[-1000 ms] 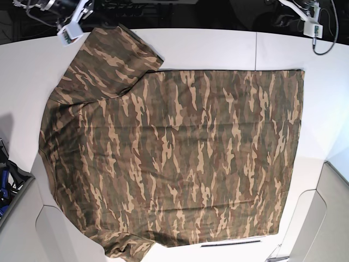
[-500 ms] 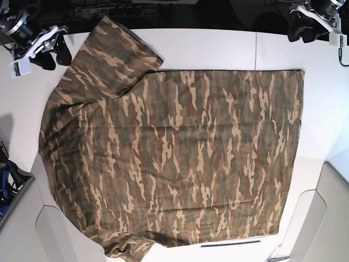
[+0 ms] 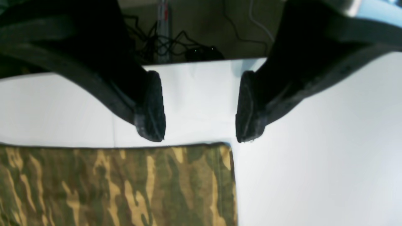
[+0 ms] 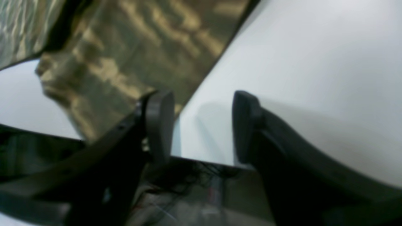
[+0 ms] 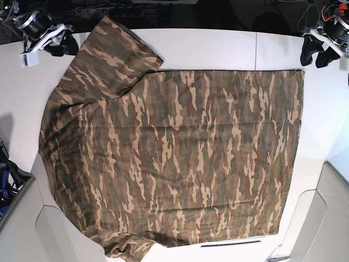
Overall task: Fold the T-shirt properly
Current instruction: 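Move both grippers down to the shirt's collar-side corners and grasp them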
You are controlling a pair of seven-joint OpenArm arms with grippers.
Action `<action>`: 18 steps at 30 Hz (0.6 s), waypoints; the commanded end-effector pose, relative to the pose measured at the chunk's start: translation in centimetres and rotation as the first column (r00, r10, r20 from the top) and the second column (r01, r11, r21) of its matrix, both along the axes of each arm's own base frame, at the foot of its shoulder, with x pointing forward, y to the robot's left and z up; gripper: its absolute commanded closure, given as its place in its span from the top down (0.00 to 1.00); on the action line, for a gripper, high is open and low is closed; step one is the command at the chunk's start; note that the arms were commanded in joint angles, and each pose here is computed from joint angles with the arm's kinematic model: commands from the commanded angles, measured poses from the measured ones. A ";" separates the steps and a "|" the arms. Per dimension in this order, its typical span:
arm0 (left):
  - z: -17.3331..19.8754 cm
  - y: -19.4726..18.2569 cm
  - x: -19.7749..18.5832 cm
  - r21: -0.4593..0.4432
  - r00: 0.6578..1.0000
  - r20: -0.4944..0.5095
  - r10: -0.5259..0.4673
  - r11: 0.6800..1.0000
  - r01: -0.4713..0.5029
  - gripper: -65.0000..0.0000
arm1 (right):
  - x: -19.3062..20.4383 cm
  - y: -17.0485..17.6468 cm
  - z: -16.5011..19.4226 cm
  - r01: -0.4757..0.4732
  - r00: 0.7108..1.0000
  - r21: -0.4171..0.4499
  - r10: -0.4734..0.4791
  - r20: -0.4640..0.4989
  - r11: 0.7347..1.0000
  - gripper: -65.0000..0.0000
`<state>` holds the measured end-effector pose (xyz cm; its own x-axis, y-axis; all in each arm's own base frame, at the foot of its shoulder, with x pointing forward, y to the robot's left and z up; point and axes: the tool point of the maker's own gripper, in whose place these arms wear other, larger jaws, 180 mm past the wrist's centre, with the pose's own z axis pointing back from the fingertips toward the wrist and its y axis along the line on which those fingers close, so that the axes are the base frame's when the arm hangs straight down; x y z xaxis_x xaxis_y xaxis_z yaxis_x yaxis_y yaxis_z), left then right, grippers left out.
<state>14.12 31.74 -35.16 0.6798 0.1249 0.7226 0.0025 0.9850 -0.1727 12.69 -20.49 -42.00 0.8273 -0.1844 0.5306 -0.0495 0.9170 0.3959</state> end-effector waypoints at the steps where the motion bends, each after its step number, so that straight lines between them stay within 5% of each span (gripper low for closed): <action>1: 0.8 0.5 0.8 0.007 0.999 0.036 -0.008 1.000 0.008 0.59 | 0.0 0.3 0.2 -0.006 1.000 0.017 0.006 0.005 1.000 0.46; 13: -0.4 3.1 3.1 -0.035 0.996 0.057 0.062 0.998 -0.060 0.59 | 0.3 7.8 -0.7 -0.060 0.998 0.159 0.059 0.015 0.985 0.46; 18: -1.9 2.9 4.2 -0.052 0.999 0.030 0.043 0.998 -0.041 0.69 | 2.0 8.5 -0.2 -0.058 0.997 0.169 0.050 0.055 0.984 0.46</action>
<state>17.42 34.25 -38.39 0.6815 0.2067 0.7021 -0.0543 0.9709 -0.2332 14.75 -11.72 -42.27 0.8100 -0.2432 0.5337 -0.1170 0.8246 0.5535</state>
